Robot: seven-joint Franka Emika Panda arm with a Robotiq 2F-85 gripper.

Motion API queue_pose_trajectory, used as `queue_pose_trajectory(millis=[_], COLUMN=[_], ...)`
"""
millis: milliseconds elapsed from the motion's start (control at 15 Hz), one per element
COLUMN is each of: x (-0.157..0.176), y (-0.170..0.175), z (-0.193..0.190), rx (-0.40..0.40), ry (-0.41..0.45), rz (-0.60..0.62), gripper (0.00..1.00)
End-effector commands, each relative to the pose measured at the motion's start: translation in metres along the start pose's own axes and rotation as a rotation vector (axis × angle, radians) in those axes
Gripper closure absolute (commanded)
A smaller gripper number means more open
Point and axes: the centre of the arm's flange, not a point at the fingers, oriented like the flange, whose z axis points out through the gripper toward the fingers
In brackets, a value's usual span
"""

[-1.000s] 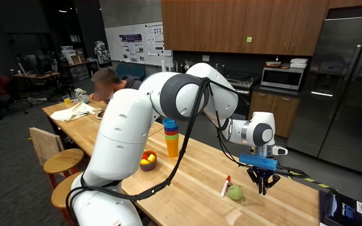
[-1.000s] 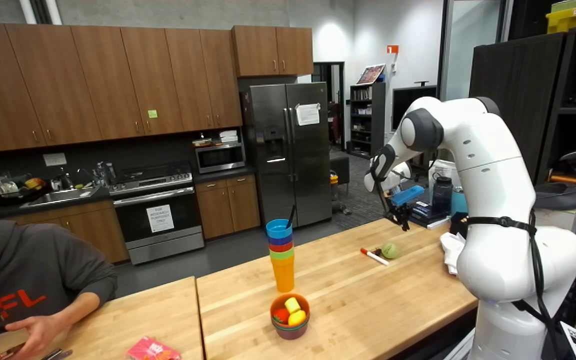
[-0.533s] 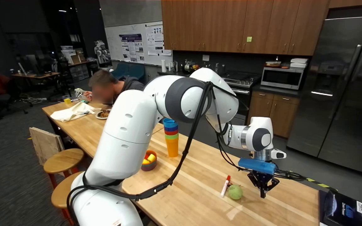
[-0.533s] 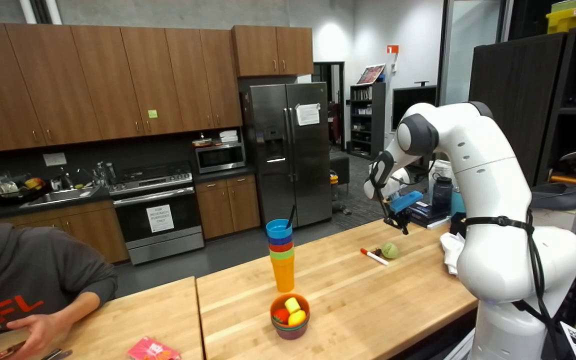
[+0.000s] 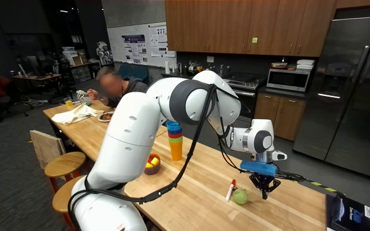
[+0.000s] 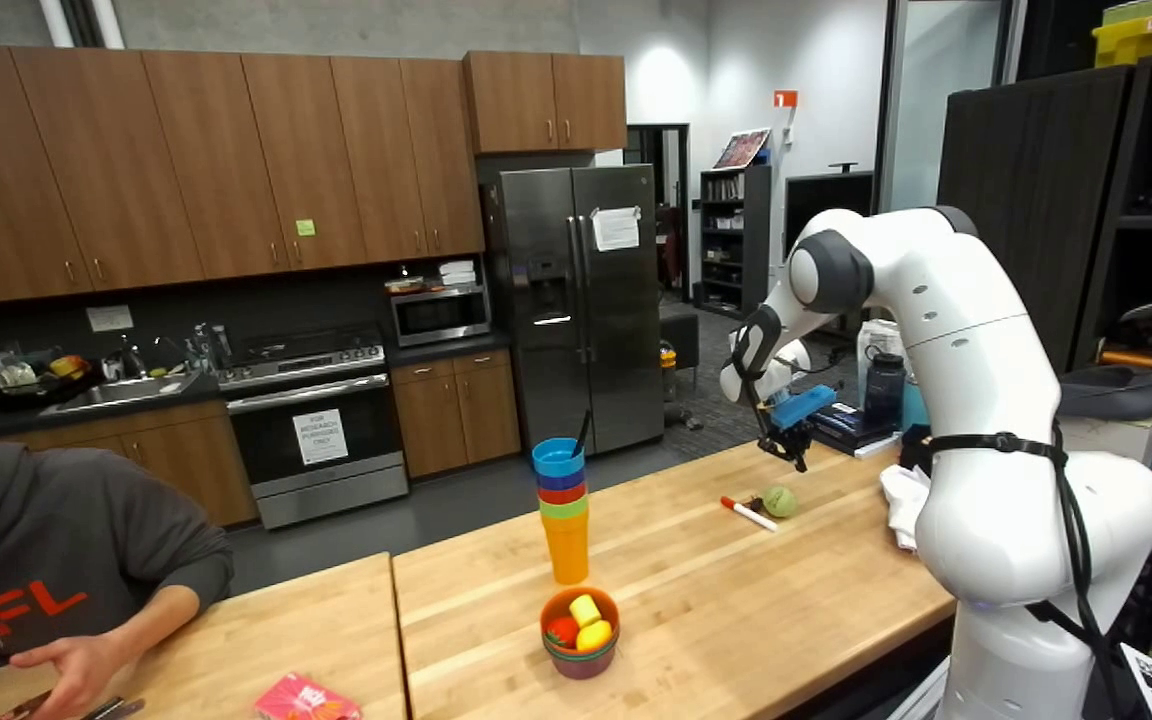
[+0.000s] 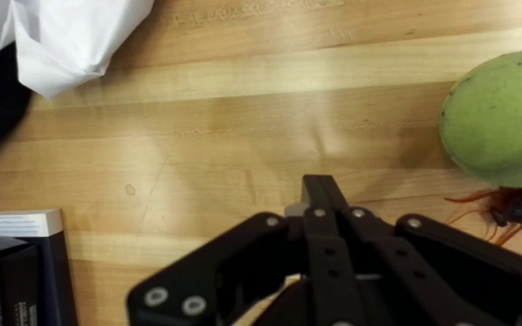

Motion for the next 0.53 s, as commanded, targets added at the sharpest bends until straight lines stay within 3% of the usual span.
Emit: queue_pose_trajectory(millis=[0,467], x=[0.001,0.005], y=[-0.012,-0.040], z=[-0.008,-0.015], rx=[-0.002,0.005], ry=[0.028,0.064], rz=[-0.018,-0.062], gripper=[1.00,1.00])
